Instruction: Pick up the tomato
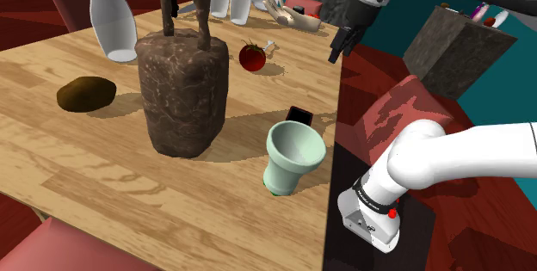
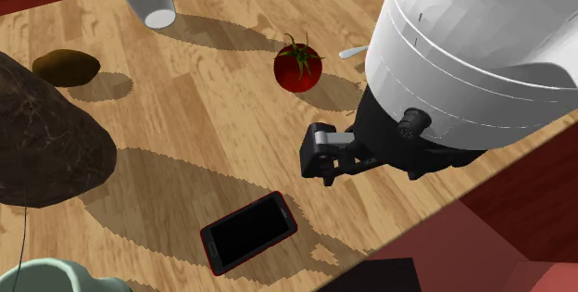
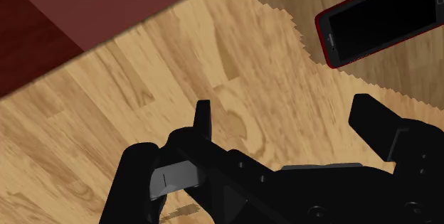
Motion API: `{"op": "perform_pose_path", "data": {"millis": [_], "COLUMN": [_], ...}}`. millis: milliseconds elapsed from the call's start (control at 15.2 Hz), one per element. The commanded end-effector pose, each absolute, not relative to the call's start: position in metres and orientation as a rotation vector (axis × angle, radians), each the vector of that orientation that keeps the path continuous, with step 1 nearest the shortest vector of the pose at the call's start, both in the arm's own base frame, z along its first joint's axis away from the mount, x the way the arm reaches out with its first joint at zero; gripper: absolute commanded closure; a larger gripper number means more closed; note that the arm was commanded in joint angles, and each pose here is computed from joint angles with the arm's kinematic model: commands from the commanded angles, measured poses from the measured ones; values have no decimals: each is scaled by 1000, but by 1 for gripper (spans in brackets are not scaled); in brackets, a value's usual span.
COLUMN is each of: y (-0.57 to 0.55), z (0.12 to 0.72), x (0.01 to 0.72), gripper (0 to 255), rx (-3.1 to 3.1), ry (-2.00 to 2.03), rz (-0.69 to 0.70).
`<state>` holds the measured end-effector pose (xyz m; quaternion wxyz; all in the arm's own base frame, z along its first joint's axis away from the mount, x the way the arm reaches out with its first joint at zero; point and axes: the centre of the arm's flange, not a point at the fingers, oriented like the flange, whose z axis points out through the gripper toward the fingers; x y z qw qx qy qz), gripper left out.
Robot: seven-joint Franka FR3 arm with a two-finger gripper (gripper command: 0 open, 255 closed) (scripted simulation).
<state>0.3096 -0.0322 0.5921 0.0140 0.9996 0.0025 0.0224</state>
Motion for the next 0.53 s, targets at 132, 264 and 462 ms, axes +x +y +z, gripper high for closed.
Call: {"op": "perform_pose_path", "data": {"millis": [132, 264, 462], "y": [-30, -27, -22], "z": [588, 584, 579], "x": [335, 360, 398], "gripper": [0, 0, 0], "rx": [3115, 3117, 3120], "ry": [19, 30, 46], "rz": [77, 85, 97]}}
